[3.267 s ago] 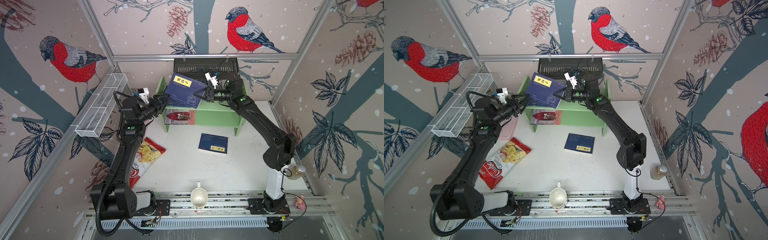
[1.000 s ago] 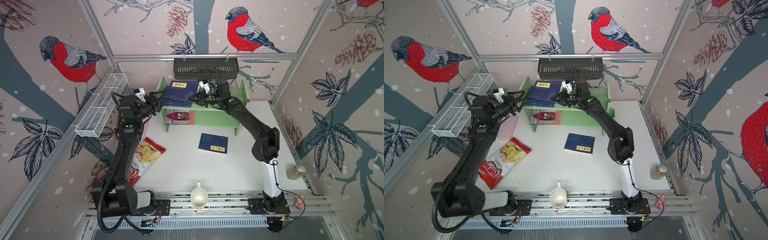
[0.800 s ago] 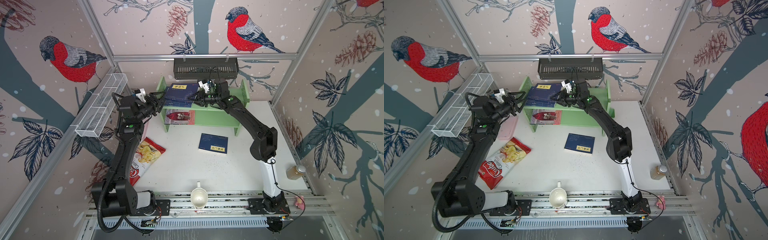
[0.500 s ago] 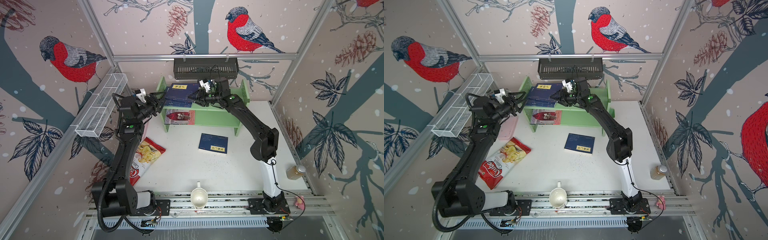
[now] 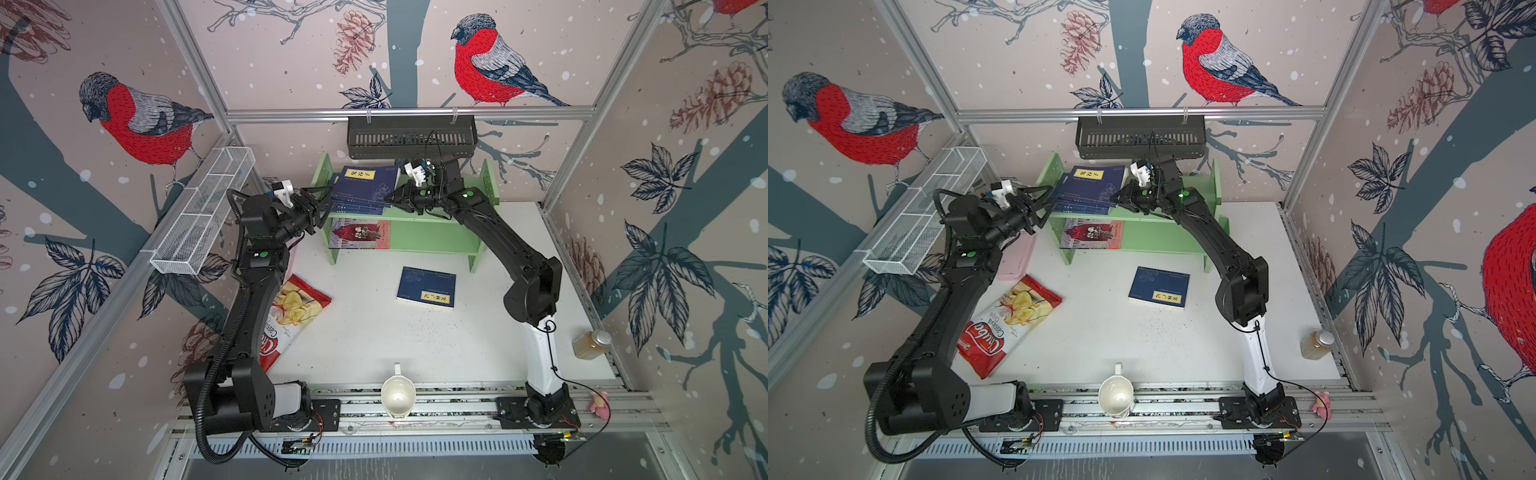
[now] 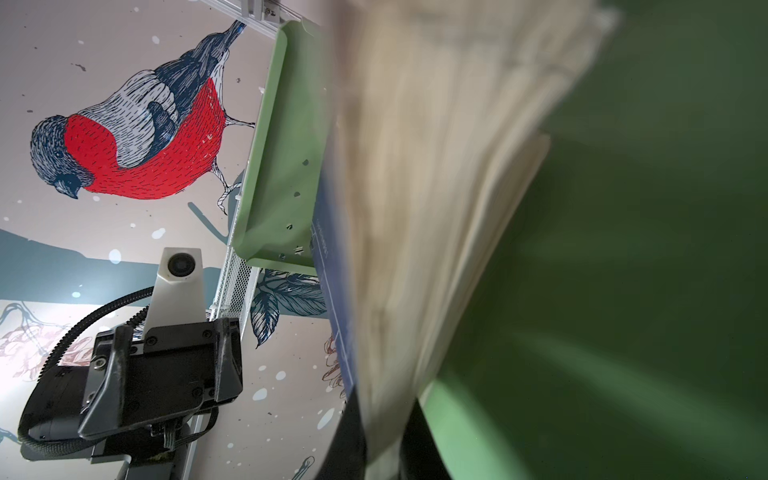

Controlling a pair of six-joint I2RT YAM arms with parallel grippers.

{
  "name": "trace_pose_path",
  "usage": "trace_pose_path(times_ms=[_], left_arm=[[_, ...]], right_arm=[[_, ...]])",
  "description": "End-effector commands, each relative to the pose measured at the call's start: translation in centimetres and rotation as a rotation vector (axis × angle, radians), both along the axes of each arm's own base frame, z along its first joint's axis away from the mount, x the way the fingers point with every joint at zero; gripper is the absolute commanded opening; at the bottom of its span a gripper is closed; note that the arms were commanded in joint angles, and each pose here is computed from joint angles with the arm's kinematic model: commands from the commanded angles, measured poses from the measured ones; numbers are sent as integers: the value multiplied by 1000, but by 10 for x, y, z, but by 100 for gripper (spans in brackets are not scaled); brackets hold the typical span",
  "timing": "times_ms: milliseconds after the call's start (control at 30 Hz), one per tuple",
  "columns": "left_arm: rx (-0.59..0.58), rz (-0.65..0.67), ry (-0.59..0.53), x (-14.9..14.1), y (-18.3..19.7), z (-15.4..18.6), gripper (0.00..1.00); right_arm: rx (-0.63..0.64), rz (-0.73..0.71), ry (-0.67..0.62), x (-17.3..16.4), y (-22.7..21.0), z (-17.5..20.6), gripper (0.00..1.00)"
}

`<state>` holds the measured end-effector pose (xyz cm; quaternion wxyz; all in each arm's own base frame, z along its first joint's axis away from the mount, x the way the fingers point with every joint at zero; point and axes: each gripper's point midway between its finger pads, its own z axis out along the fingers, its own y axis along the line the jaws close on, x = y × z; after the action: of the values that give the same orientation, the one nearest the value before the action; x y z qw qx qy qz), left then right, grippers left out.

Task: Stacking books/files
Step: Place the book on the bookshelf.

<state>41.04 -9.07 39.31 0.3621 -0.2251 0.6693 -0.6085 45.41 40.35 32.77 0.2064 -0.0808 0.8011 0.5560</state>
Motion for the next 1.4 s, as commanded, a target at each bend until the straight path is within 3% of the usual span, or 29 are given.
trace_pose_path(times_ms=[0, 500, 1033, 1100, 1267, 1367], left_arm=[[-4, -22, -40, -4, -3, 10, 58], [-7, -15, -41, -3, -1, 11, 58], [-15, -26, -34, -1, -2, 8, 58], [-18, -26, -32, -1, -2, 7, 58], [-23, -25, -28, -1, -2, 6, 58], [-25, -26, -30, -1, -2, 8, 58]], right_arm=[[1, 5, -50, -3, -3, 11, 6], [71, 134, -66, -23, 15, 18, 5], [80, 94, -53, -10, 18, 19, 6], [72, 94, -46, -10, 17, 16, 9], [30, 84, -34, -10, 14, 5, 29], [4, 66, -27, -8, 10, 1, 45]])
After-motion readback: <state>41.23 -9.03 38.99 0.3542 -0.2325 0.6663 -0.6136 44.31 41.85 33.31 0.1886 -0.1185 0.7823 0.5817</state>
